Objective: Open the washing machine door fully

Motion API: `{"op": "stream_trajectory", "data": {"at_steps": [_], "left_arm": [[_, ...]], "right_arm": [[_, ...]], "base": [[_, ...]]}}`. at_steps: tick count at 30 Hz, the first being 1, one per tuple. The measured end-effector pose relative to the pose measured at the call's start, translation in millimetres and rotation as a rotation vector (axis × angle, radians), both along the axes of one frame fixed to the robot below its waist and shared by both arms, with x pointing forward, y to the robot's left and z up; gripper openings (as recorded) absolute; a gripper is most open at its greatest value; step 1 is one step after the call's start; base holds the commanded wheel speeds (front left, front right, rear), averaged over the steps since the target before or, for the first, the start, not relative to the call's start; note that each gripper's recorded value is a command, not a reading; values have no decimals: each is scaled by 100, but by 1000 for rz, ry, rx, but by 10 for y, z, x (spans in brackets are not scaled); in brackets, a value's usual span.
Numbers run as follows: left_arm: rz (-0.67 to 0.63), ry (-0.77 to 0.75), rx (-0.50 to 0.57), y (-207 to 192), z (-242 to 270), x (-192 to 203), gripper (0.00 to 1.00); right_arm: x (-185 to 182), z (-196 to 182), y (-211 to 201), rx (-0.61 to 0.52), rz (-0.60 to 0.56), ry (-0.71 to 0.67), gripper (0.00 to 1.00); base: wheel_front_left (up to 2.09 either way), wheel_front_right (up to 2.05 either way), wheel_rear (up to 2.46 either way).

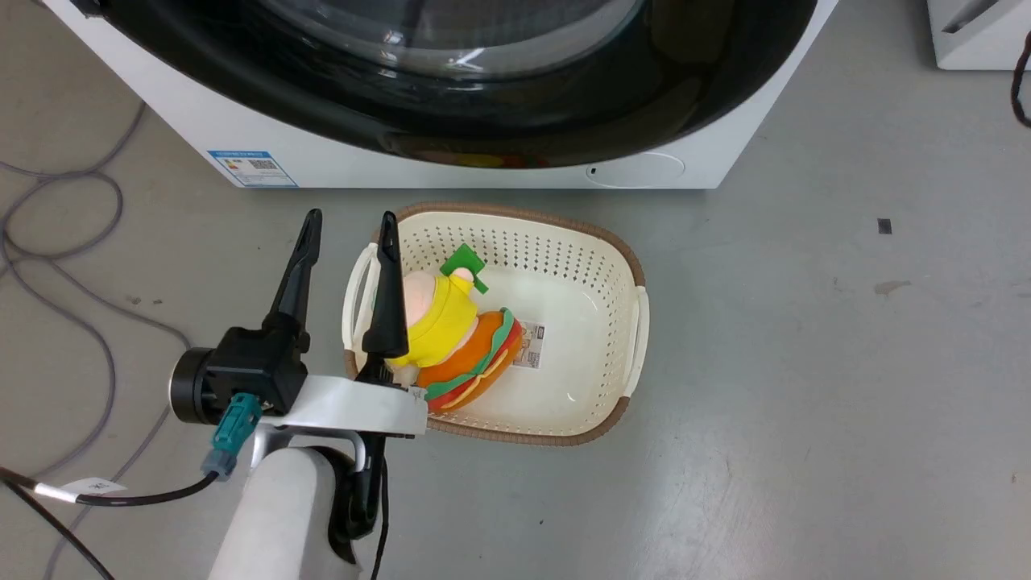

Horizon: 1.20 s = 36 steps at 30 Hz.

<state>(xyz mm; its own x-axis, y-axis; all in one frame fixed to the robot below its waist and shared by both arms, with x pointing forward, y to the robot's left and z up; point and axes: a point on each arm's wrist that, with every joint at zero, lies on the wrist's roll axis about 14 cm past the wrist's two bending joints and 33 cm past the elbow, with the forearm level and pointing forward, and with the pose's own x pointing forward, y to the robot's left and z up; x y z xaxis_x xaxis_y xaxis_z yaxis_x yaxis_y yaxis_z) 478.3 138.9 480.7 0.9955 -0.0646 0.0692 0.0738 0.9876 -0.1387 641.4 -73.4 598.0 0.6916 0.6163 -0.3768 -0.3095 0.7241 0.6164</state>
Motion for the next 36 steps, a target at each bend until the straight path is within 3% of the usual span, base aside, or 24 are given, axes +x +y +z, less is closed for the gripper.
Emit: {"op": "stream_trajectory", "data": {"at_steps": [19, 36], "left_arm": [[-10, -36, -12, -33, 218, -110, 100], [48, -42, 1, 171, 357, -543, 100]], "right_arm": [[-550, -165, 280, 43, 153, 126, 0], [-1363, -60, 755, 132, 359, 167, 0]], "base": [[0, 0, 0], [0, 0, 0]]}}
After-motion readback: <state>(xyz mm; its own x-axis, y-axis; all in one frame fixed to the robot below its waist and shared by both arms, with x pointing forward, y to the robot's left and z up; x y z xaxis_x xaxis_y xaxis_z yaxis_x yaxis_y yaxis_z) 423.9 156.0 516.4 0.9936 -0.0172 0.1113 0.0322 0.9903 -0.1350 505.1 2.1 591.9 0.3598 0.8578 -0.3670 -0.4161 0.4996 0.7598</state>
